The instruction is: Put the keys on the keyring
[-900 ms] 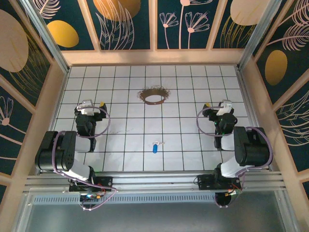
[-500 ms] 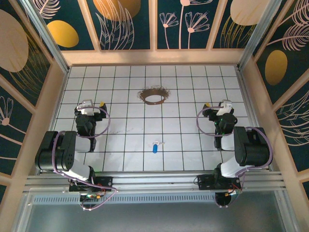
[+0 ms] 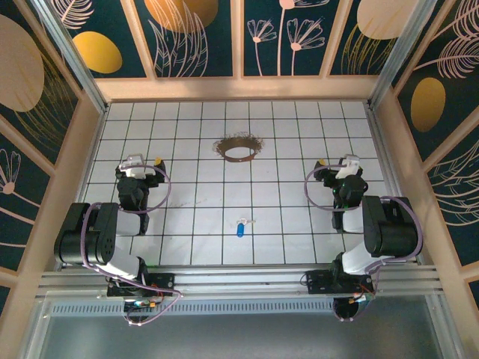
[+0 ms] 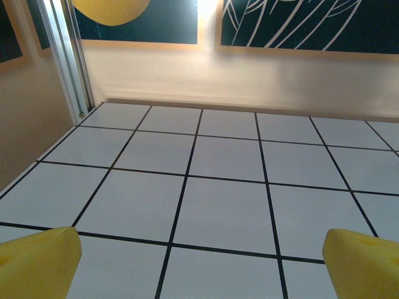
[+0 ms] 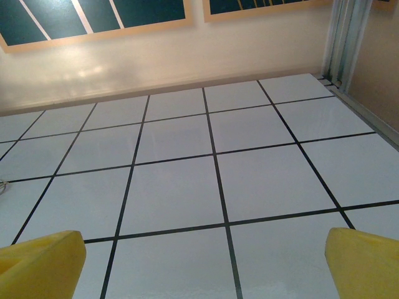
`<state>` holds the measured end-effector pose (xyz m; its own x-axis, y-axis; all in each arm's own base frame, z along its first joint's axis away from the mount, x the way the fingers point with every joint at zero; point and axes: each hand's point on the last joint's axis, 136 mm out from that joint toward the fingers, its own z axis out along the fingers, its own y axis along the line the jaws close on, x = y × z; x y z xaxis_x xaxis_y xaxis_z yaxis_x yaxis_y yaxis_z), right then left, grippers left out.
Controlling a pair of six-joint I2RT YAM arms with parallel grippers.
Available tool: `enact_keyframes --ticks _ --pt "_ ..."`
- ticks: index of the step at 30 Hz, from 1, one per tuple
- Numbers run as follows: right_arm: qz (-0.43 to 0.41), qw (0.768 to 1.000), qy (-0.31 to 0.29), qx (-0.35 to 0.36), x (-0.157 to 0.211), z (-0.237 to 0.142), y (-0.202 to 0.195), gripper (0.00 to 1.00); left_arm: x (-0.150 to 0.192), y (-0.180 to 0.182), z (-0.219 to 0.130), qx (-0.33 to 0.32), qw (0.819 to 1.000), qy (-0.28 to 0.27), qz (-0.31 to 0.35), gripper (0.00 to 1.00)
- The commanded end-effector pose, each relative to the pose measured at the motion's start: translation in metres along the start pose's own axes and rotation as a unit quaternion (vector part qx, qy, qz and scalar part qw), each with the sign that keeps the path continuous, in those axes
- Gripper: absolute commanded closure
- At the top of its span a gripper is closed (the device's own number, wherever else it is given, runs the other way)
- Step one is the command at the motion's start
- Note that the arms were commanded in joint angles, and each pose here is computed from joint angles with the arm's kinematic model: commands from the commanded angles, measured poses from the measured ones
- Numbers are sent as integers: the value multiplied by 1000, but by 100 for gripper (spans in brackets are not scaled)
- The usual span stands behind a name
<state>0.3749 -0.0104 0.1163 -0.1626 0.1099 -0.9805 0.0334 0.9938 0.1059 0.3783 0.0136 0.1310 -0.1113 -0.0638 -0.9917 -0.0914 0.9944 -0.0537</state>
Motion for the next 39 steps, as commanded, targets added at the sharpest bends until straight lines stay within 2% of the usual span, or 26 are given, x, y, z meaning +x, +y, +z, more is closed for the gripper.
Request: enact_keyframes --ticks 1,5,8,11,16,18,21,26,28,33,39 --pt "2 1000 -8 -6 -5 2 2 1 -5 2 -1 -1 1000 -9 -7 1" --pt "5 1000 -17 11 -17 -2 -2 1 -16 -5 6 14 1000 5 1 3" --pt "24 999 12 36 -24 3 -8 1 -23 -6 12 13 1000 23 2 2" --pt "68 994 46 66 -27 7 -16 1 -28 -7 13 16 999 27 2 2" --pt "154 981 36 110 -45 -3 -33 1 -44 -7 10 14 999 23 -20 2" --pt "177 978 40 98 -51 -2 -30 1 -53 -10 11 19 999 25 -42 2" --pt "190 979 61 40 -54 4 -9 2 -64 -17 15 32 995 42 -80 2" --pt "218 968 110 -61 -43 11 30 14 -79 -41 22 85 985 70 -131 3" --pt "224 959 144 -101 -37 15 47 22 -82 -55 23 106 981 78 -145 3" --pt "235 942 198 -133 -20 17 78 27 -78 -112 27 161 972 125 -118 4" --pt "226 939 235 -114 -4 14 101 25 -59 -174 40 196 959 190 -83 6"
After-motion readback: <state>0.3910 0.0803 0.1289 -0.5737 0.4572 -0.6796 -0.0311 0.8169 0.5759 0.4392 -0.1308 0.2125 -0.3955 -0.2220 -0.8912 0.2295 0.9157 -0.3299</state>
